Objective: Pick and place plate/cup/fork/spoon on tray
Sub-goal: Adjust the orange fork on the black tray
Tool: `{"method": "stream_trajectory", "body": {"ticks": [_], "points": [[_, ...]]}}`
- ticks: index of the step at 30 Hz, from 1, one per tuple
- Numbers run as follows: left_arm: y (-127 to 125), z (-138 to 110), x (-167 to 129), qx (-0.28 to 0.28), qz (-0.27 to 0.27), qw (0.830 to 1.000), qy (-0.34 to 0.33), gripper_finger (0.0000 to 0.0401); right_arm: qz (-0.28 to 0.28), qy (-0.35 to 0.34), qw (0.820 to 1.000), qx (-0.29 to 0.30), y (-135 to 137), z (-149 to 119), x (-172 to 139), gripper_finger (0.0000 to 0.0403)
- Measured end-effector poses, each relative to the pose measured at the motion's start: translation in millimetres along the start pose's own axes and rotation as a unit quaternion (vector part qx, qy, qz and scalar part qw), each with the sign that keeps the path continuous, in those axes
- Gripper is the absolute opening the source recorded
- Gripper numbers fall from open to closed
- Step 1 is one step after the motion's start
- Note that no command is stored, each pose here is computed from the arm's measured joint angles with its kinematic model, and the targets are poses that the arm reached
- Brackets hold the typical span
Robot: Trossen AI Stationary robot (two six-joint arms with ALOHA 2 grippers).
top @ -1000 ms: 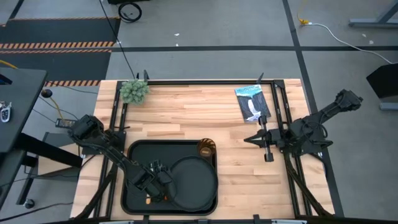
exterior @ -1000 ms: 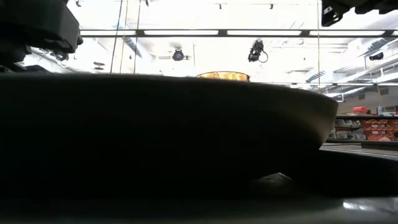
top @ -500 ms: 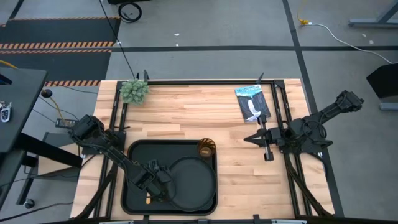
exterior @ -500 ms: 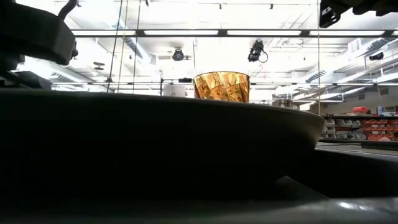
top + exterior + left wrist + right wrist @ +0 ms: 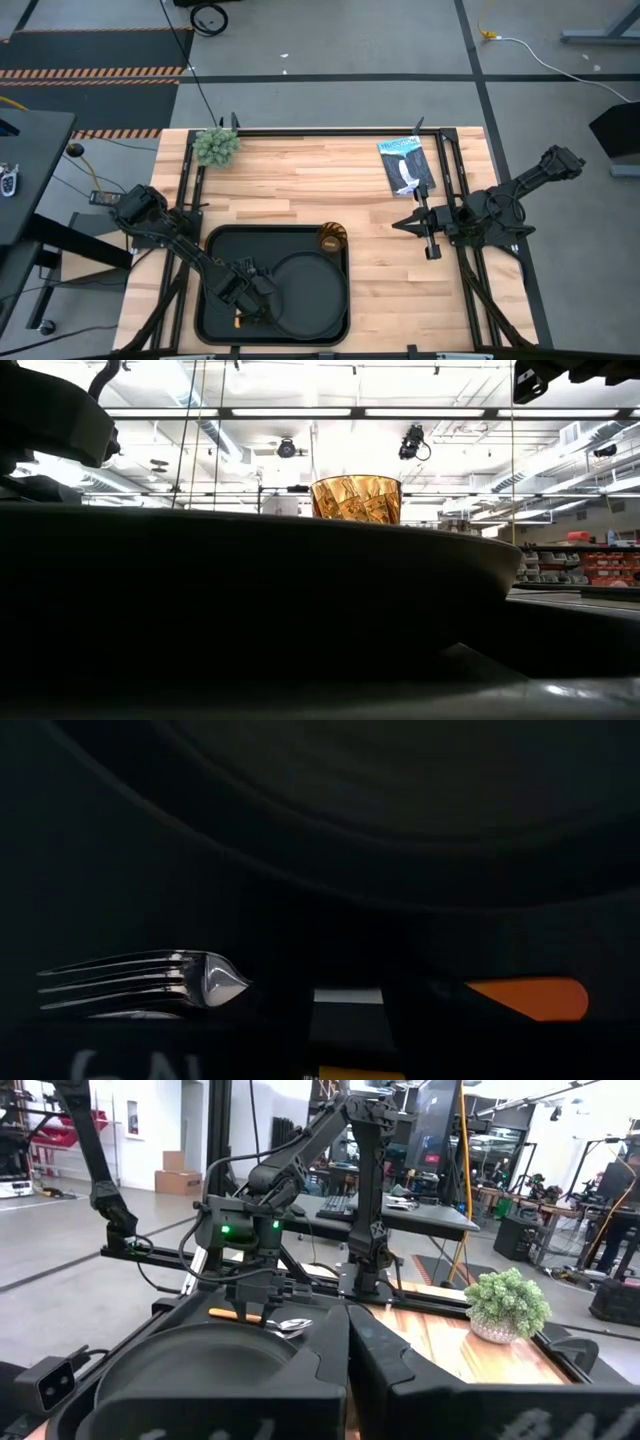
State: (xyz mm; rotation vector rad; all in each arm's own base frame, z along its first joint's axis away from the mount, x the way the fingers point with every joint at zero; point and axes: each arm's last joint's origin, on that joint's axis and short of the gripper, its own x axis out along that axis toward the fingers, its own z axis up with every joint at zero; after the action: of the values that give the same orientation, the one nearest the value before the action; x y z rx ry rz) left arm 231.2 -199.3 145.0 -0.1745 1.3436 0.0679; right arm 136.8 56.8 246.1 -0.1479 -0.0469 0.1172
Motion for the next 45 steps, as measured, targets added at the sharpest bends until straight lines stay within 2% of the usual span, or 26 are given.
{"method": "stream_trajectory", "body": {"ticks": [6, 10, 17, 21, 27, 33, 45], "points": [[0.2, 0.2, -8.3, 0.004, -0.014, 1.0, -0.002, 0.0121, 0.0, 0.0, 1.0, 0.002, 0.0, -0.1, 0.0, 0.0006], [3.7, -0.4, -21.7, -0.013, -0.015, 1.0, -0.01, 0.0121, 0.0, 0.0, 1.0, 0.002, 0.0, 0.0, 0.0, 0.0006], [18.2, -8.0, -28.0, -0.018, 0.067, 0.998, -0.004, 0.0121, 0.0, 0.0, 1.0, 0.014, 0.0, 0.0, 0.0, 0.0007], [15.6, -10.0, -24.6, -0.009, 0.053, 0.999, -0.011, 0.0121, 0.0, 0.001, 1.0, 0.016, 0.1, -0.2, 0.0, 0.0007], [12.5, -23.7, -18.3, 0.0, 0.033, 0.999, 0.014, 0.0121, 0.0, 0.0, 1.0, 0.015, 0.0, -0.1, 0.0, 0.0007], [6.2, -27.8, -12.3, 0.003, -0.003, 1.0, -0.008, 0.0121, 0.0, -0.002, 1.0, 0.016, 0.0, 0.3, 0.0, 0.0007], [10.3, -30.8, -7.7, 0.004, 0.013, 1.0, 0.002, 0.012, -0.001, -0.003, 1.0, 0.017, -0.1, 0.6, 0.1, 0.0007]]}}
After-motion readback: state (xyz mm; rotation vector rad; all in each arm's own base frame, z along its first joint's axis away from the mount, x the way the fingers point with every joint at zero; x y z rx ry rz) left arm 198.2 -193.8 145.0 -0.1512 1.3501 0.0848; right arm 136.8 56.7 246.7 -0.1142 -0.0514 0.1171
